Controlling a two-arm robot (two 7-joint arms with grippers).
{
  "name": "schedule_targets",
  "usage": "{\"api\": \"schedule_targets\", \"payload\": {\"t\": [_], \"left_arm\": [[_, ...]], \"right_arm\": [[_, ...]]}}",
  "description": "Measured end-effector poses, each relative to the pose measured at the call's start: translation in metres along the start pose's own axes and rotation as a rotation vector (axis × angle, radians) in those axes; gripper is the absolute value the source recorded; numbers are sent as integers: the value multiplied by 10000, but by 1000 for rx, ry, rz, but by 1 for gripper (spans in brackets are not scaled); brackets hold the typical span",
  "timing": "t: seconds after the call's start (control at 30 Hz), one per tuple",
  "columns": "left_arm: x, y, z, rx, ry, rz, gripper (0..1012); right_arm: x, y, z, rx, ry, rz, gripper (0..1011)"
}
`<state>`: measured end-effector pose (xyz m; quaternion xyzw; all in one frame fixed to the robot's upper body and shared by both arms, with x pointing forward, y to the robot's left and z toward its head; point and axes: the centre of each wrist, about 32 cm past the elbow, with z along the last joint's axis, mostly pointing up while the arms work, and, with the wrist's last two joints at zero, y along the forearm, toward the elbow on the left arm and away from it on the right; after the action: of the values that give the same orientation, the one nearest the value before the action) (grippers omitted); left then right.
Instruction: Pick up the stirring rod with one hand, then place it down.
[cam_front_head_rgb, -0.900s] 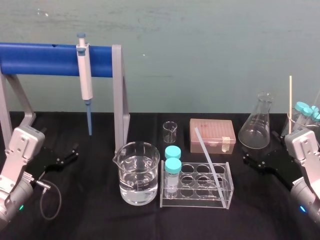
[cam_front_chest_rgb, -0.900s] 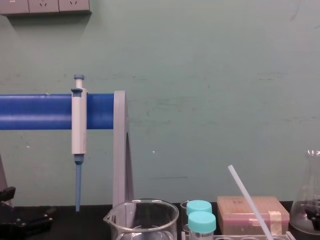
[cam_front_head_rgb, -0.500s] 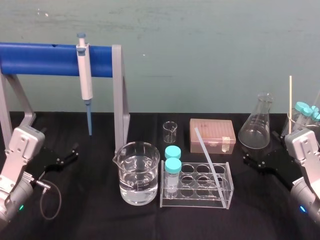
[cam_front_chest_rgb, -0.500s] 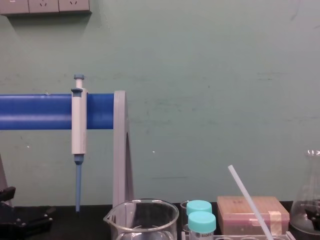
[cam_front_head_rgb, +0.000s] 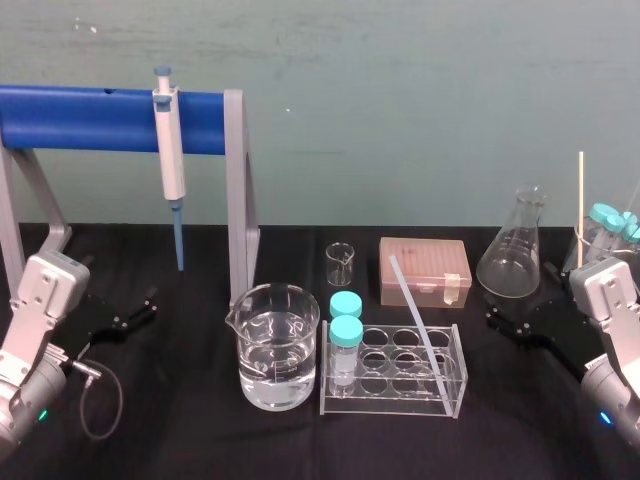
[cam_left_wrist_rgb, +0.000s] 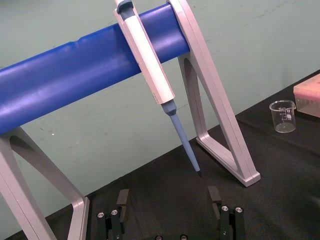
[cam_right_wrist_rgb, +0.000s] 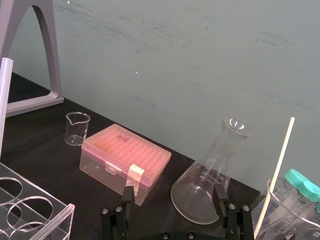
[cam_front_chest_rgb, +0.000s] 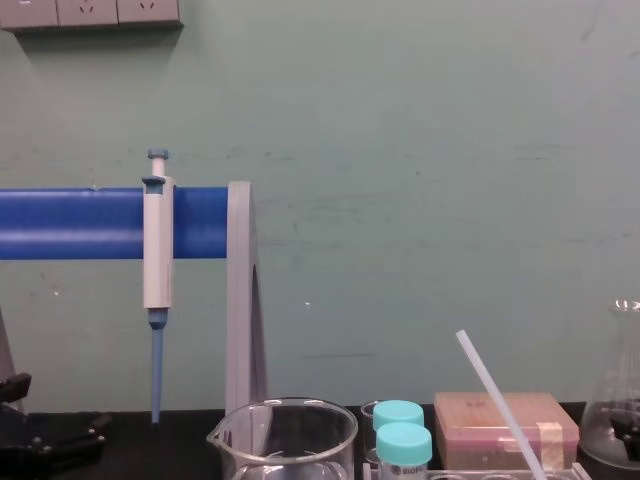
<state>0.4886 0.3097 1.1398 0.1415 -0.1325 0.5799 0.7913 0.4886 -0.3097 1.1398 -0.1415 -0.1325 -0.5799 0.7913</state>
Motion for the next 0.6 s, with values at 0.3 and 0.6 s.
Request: {"api": "schedule_targets", "payload": {"t": [0.3, 0.6], "left_arm": [[0, 0, 0, 0, 0, 0, 1000], [0, 0, 0, 0, 0, 0, 1000]], "right_arm": [[0, 0, 0, 0, 0, 0, 1003], [0, 0, 0, 0, 0, 0, 1003]]}}
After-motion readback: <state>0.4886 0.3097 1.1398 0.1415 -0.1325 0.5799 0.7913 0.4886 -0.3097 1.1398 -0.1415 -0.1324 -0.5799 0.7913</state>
